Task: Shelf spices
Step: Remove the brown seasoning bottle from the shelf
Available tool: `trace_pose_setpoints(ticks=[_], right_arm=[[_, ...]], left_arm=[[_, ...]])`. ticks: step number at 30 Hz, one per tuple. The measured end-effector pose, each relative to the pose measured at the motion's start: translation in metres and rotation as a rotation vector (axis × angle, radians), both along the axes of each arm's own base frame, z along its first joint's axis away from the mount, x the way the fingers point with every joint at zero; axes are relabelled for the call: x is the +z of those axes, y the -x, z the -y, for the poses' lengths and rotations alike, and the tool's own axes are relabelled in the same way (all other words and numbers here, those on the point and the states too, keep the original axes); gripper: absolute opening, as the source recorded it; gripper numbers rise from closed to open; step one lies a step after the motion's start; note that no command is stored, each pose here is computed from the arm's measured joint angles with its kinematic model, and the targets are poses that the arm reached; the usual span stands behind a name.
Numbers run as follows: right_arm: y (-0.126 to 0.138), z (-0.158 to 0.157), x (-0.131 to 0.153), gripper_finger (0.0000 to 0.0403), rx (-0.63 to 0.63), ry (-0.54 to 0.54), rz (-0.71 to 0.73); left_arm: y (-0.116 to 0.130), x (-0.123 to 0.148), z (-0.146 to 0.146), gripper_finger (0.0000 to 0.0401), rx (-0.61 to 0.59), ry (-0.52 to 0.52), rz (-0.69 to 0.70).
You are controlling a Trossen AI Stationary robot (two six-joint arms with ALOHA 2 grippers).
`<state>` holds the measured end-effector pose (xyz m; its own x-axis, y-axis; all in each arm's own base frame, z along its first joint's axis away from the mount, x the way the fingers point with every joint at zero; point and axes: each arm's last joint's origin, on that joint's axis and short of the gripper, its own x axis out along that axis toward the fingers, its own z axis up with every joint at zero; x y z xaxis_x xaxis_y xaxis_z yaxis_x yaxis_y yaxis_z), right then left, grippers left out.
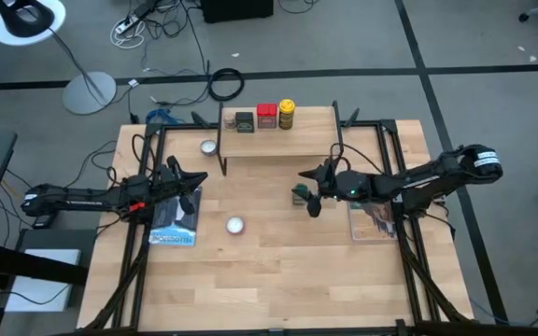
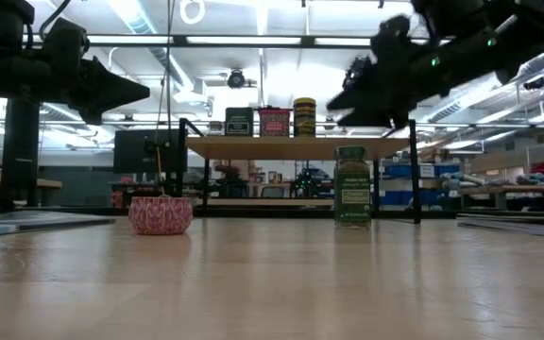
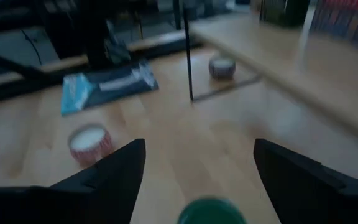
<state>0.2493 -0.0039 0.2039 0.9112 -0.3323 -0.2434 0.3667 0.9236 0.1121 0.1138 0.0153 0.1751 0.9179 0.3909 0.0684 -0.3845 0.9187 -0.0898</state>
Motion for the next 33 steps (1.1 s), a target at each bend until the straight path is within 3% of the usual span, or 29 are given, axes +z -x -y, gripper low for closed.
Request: trace_pose_setpoints(ticks=[6, 11, 20, 26, 33], right_arm=[[0.018, 0.000, 0.034, 0.0305, 0.029, 0.149, 0.099], [0.033, 0.009, 0.054, 0.0305, -0.030, 0.258, 0.150], [0.049, 0.034, 0.069, 0.0312, -0.140, 0.333, 0.186], [0.051, 0.043, 0.070, 0.0313, -0.164, 0.337, 0.185], [0.052, 0.047, 0.073, 0.0313, -0.163, 0.343, 0.215]], left_arm=[[0.000, 0.000, 0.000, 0.0029, 0.000, -0.004, -0.002], [0.000, 0.000, 0.000, 0.0029, 0.000, -0.005, -0.002], [0.002, 0.007, -0.003, 0.0047, 0.118, -0.045, 0.050], [0.003, 0.029, -0.004, 0.0133, 0.194, -0.182, 0.047], [-0.010, 0.083, -0.009, 0.0273, 0.322, -0.314, -0.150]])
